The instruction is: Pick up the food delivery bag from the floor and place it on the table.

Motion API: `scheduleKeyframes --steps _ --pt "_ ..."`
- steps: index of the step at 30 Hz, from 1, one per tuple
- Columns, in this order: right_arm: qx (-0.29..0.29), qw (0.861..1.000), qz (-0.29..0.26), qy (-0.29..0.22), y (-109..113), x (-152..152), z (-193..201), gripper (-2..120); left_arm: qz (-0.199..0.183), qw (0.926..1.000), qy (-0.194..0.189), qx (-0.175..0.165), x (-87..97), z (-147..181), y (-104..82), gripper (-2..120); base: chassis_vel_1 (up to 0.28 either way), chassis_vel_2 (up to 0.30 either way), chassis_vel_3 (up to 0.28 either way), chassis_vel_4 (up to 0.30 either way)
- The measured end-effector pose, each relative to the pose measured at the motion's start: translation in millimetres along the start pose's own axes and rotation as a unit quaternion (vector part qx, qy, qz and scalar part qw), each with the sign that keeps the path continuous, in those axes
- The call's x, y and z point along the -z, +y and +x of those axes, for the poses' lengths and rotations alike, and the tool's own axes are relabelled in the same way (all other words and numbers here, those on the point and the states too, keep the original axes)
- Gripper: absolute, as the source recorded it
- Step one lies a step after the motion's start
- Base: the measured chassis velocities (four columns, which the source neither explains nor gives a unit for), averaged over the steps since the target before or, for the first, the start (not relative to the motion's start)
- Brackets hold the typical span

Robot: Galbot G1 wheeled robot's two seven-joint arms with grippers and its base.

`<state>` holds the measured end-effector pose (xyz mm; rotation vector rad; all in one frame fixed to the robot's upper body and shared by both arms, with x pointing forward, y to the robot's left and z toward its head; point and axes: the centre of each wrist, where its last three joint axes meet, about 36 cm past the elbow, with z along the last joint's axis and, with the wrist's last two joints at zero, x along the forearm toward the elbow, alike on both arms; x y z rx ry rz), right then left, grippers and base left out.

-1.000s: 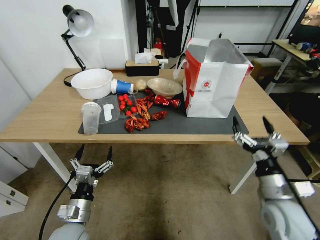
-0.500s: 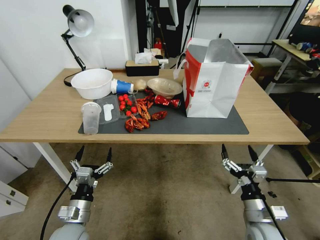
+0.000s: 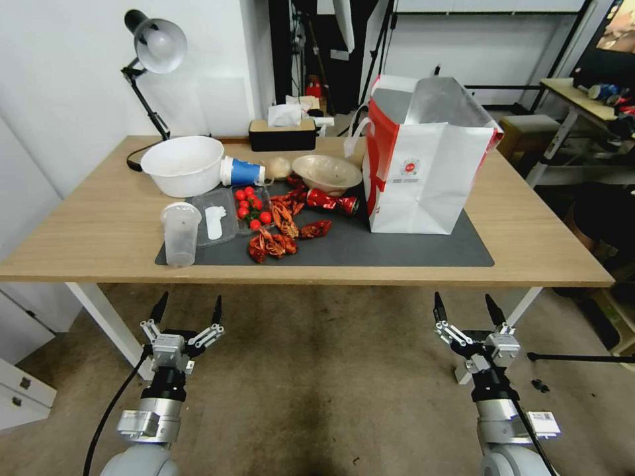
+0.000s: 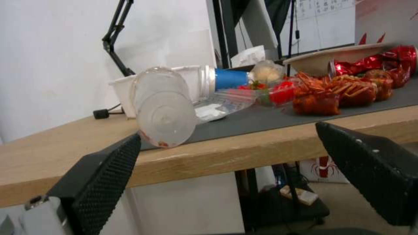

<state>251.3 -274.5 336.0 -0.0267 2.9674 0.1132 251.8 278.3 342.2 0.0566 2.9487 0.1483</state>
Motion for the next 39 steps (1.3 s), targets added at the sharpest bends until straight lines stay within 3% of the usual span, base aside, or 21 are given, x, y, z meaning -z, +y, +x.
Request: scheduleKeyframes --steps 39 --pt "-0.001 1.0 -0.001 0.002 0.4 -2.0 1.6 100 -0.003 1.0 0.001 -0.001 -0.6 0.2 1.4 100 0.0 0.0 0.0 0.0"
